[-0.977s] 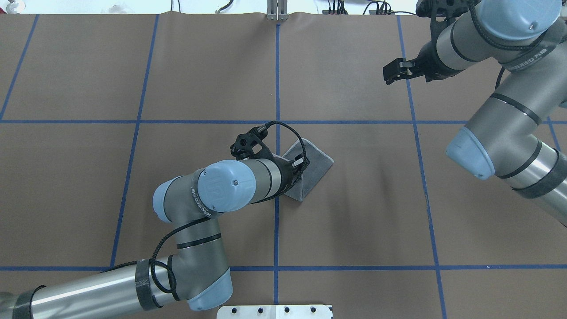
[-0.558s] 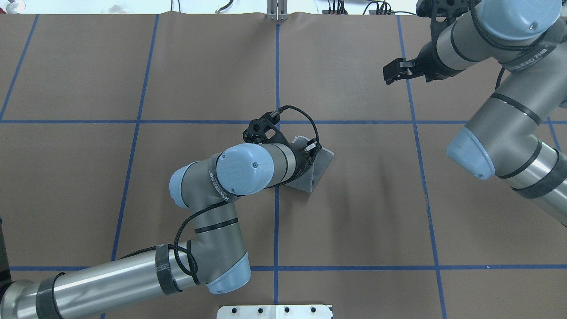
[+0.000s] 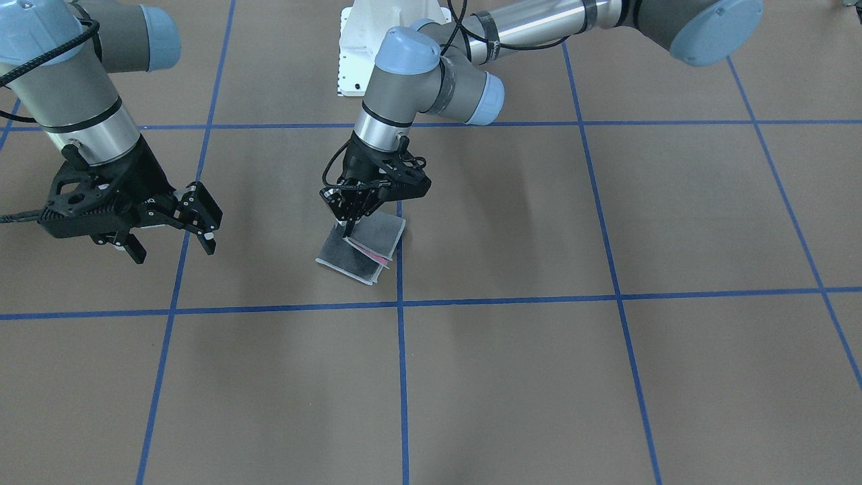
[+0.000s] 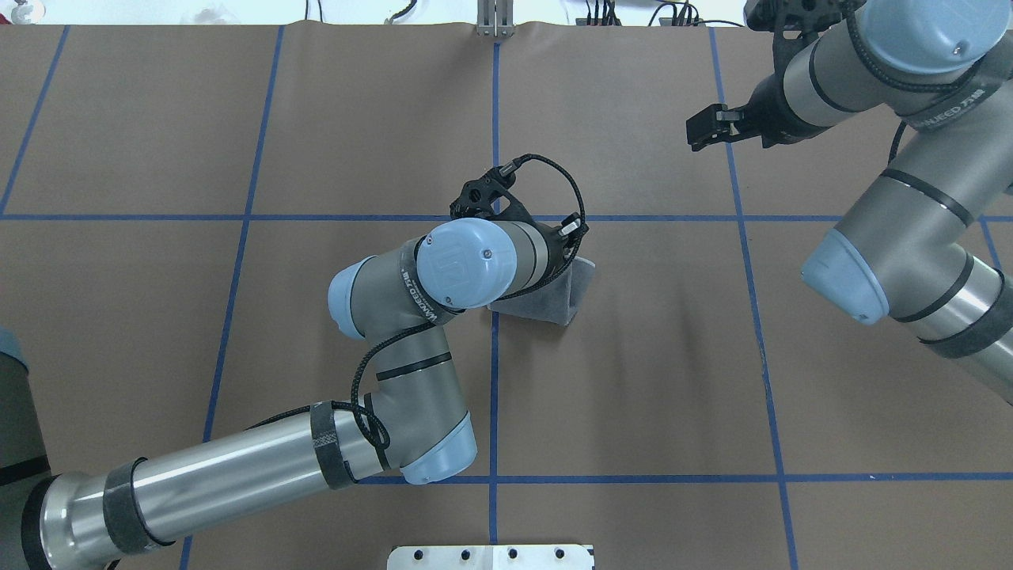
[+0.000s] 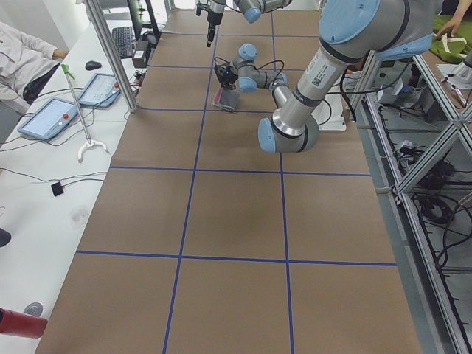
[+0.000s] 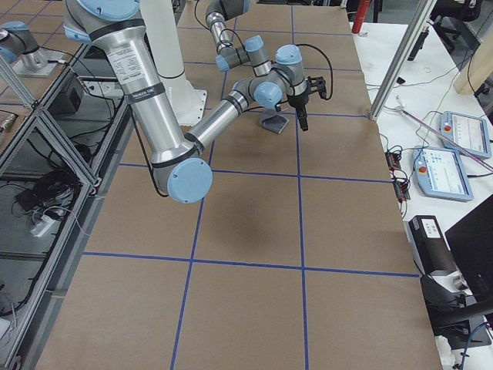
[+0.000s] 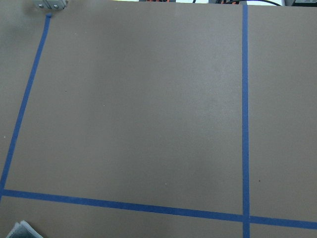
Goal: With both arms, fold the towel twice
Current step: 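Press the folded end down with the left gripper and release it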
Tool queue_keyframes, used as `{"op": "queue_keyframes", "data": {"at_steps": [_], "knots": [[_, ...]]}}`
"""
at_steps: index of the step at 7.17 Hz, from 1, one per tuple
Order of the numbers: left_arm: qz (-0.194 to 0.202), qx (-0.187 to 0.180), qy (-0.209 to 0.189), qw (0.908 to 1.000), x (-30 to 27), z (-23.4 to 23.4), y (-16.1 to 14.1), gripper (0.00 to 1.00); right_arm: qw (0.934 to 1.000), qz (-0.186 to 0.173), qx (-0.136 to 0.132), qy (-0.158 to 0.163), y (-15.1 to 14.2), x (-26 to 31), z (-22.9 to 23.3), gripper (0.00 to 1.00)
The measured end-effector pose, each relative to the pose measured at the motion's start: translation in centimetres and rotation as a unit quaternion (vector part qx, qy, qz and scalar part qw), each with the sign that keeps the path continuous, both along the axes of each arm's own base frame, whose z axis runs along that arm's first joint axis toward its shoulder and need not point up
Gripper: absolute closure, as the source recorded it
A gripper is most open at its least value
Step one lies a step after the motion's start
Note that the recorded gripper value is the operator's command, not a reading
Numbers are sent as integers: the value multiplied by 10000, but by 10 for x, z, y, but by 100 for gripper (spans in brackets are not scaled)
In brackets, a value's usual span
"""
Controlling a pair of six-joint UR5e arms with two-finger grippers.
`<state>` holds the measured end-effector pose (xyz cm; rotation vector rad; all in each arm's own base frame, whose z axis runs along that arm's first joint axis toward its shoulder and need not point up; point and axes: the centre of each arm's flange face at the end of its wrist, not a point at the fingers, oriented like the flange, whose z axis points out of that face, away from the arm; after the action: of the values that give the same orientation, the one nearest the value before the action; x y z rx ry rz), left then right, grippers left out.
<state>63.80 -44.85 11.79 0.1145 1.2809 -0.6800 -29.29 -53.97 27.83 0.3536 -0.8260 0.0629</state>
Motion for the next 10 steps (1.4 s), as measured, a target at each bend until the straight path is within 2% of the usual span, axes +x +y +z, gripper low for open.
{"op": "queue_keyframes", "data": {"at_steps": [6, 7, 8, 9, 10], "knots": [[-9, -55, -129, 9999, 22, -11, -13, 100, 10000, 8, -9, -12, 0, -1, -1, 0], [7, -64, -152, 9999, 25, -10, -12, 69, 10000, 10, -11, -13, 0, 0, -1, 0], [23, -71, -167, 9998, 27, -9, -11, 28, 10000, 12, -12, -13, 0, 0, -1, 0], [34, -73, -171, 9998, 29, -8, -10, 0, 10000, 11, -13, -14, 0, -1, -1, 0], [38, -71, -163, 9998, 29, -10, -9, 0, 10000, 10, -12, -15, 0, -1, -1, 0]]}}
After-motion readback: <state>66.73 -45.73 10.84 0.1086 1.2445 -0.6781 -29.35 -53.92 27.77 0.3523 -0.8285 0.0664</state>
